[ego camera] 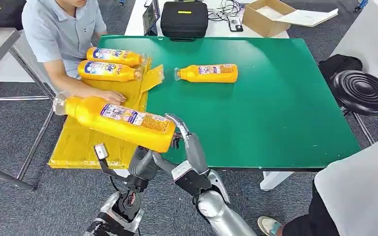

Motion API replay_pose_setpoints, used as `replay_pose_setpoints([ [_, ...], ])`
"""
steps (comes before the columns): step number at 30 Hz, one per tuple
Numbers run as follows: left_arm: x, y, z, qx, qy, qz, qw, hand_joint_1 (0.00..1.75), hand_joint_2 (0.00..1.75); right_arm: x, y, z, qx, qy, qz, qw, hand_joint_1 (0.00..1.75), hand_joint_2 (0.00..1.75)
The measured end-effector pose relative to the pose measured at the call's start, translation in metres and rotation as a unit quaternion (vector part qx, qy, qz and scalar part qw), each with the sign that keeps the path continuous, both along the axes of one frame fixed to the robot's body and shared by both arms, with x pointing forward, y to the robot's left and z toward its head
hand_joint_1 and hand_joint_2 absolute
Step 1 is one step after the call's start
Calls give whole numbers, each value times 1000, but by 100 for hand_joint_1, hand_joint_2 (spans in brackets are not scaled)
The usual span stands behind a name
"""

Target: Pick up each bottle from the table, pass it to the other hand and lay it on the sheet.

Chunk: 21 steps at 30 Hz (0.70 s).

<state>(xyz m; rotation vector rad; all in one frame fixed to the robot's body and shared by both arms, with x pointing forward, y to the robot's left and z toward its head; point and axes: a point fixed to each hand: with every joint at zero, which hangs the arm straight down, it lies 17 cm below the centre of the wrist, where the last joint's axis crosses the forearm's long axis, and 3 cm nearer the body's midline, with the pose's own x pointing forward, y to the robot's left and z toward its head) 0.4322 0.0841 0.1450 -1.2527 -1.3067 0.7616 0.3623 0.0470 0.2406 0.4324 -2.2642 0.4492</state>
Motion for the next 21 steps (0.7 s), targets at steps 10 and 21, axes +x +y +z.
replay_pose_setpoints([
  [10, 3, 56, 62, -72, -92, 66, 991, 0, 175, -16, 13, -7, -3, 9, 27, 1000, 175, 175],
  [21, 13, 85, 43, -64, -65, 102, 991, 0, 175, -20, 12, -13, -11, 5, 22, 1000, 175, 175],
])
